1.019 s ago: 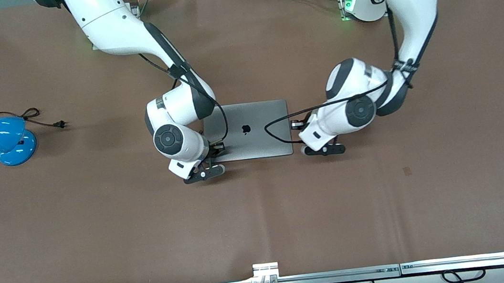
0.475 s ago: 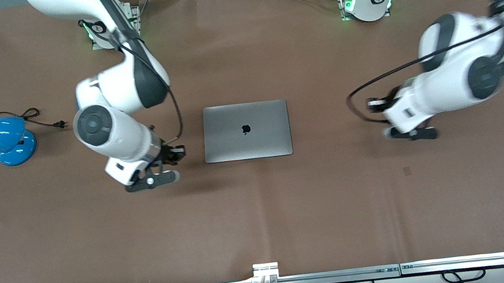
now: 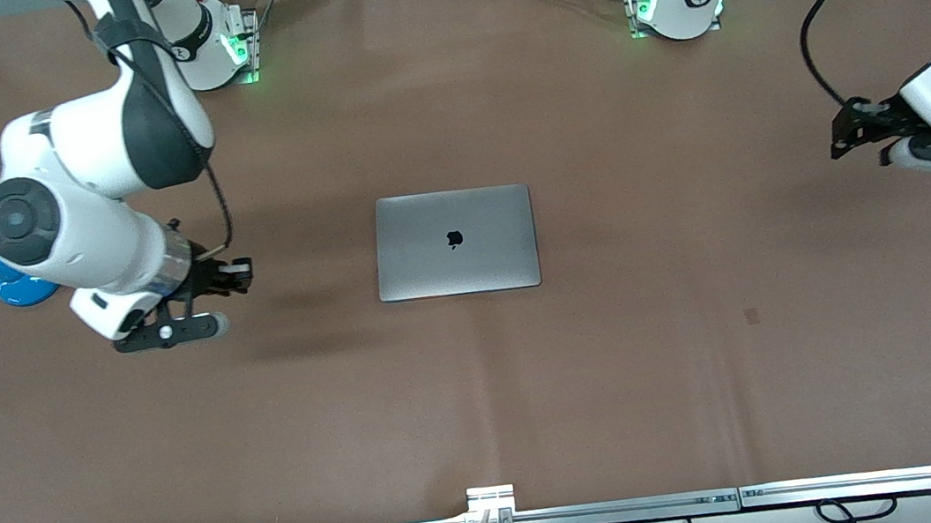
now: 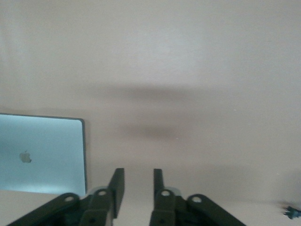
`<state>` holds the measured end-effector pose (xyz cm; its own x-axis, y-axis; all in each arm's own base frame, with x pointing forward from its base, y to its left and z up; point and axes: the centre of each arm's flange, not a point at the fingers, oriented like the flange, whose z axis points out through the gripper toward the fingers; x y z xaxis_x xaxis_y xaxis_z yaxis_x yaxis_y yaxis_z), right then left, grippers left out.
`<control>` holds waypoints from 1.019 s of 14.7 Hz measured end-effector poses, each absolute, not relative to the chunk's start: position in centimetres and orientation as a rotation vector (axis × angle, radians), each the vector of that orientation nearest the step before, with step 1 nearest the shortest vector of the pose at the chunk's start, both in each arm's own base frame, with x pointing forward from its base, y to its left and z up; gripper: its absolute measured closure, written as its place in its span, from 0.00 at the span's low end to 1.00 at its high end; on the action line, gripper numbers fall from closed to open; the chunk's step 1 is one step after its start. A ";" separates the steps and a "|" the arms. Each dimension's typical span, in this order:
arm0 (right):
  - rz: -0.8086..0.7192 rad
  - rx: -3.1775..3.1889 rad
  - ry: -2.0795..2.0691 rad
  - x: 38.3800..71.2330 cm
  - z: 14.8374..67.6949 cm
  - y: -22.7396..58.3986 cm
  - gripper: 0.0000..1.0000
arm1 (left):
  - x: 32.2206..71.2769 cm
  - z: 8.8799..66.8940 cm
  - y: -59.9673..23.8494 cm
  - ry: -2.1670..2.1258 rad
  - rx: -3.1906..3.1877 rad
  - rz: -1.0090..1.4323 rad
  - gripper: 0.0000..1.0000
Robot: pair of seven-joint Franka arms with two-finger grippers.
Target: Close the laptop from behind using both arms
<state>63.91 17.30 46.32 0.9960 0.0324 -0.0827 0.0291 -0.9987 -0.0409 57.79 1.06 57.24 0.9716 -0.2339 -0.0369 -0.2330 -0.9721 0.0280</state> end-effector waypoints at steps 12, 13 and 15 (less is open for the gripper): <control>-0.110 -3.188 0.072 65.3 56.3 5.8 0.00 | 55.9 56.7 0.8 0.065 3.121 -0.212 0.00; -0.106 -3.170 0.089 65.5 56.2 4.4 0.00 | 55.9 56.7 1.0 0.073 3.121 -0.212 0.00; -0.116 -3.123 0.114 65.5 56.8 2.0 0.00 | 55.9 56.7 1.6 0.090 3.120 -0.209 0.00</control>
<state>65.49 1.98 56.82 0.9946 -0.0735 0.0734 -0.0725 -0.9972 -0.0167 55.94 1.61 56.69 0.9894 0.0564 -0.1337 0.0581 -0.9983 0.0090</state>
